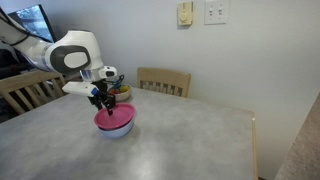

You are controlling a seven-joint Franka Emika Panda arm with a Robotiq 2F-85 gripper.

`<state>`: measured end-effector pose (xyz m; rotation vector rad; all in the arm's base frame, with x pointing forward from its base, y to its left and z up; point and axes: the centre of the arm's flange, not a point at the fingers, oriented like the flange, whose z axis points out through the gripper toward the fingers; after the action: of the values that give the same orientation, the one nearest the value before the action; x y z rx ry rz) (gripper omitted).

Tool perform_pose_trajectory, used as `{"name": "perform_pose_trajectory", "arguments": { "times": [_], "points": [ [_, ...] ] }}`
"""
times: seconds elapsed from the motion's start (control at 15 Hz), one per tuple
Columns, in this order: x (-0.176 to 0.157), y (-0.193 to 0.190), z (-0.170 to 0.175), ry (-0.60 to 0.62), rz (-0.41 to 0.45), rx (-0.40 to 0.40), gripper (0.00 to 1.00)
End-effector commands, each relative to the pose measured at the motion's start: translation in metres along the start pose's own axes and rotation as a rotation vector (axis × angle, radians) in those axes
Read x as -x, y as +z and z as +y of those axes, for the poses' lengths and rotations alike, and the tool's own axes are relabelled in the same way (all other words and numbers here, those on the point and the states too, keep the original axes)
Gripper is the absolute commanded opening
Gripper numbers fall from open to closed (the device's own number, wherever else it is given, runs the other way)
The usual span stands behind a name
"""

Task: Remove the pink plate from the top of the blue bowl

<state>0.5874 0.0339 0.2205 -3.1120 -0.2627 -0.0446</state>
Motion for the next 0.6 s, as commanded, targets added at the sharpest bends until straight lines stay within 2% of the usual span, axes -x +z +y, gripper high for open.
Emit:
{"name": "perform_pose_trajectory", "arguments": {
  "times": [0.0, 0.13, 0.27, 0.53],
  "points": [
    [-0.0066, 0.0002, 0.0044, 0.002, -0.016, 0.009, 0.27],
    [-0.0080, -0.0016, 0.0049, 0.002, -0.012, 0.009, 0.10],
    [-0.0087, -0.0023, 0.0051, 0.002, -0.010, 0.007, 0.01],
    [-0.0090, -0.0033, 0.0064, 0.005, -0.007, 0.003, 0.03]
  ]
}}
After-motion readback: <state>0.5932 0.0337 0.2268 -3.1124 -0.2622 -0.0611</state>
